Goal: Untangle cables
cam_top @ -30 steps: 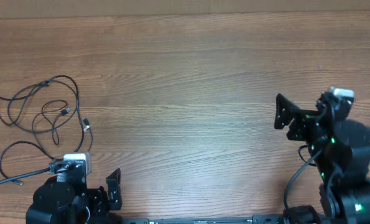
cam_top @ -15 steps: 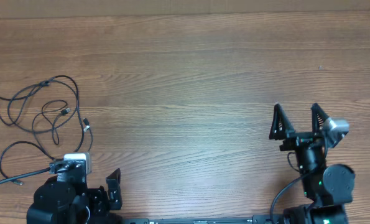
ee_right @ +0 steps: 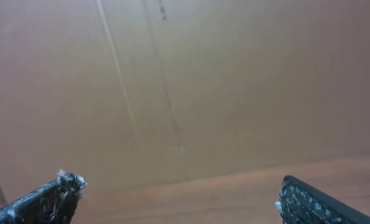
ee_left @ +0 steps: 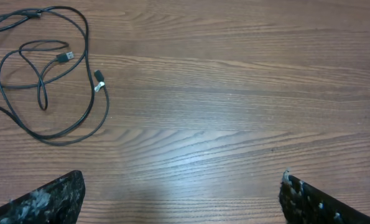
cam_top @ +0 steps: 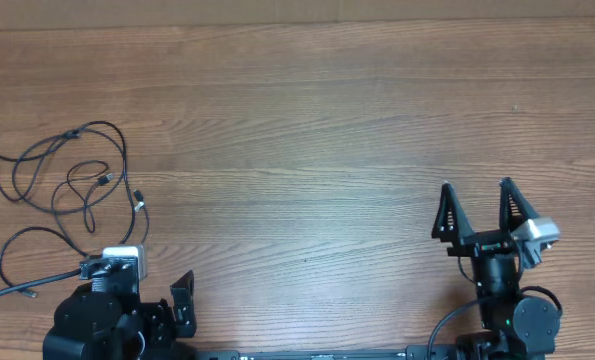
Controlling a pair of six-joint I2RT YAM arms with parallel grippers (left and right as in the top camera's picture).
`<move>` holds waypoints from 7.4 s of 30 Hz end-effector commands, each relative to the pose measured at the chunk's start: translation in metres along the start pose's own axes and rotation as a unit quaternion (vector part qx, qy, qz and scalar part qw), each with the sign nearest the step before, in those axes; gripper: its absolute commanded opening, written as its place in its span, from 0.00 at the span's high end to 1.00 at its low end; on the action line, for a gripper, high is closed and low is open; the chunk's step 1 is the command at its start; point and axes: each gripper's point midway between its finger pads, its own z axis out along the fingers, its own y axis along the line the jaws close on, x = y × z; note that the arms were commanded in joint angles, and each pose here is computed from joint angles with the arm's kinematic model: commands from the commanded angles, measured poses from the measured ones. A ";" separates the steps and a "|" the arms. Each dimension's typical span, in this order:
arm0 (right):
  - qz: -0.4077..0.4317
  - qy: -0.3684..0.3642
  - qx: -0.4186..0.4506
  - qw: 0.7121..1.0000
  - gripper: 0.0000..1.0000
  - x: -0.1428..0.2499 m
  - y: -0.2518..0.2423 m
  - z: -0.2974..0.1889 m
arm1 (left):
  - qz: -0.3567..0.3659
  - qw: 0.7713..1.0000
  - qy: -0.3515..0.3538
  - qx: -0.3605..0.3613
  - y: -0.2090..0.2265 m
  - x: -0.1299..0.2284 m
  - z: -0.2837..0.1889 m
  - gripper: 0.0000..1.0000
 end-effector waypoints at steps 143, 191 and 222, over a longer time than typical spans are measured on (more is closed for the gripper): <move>-0.029 0.140 0.023 0.989 0.00 0.094 -0.023 -0.019 | 0.048 0.906 -0.412 0.085 -0.014 -0.036 0.123 0.00; -0.029 0.140 0.023 0.989 0.00 0.094 -0.023 -0.019 | 0.077 0.938 -0.326 0.092 -0.017 0.000 0.157 0.01; -0.028 0.140 0.023 0.989 0.00 0.094 -0.023 -0.019 | 0.077 0.938 -0.326 0.091 -0.017 -0.001 0.157 0.01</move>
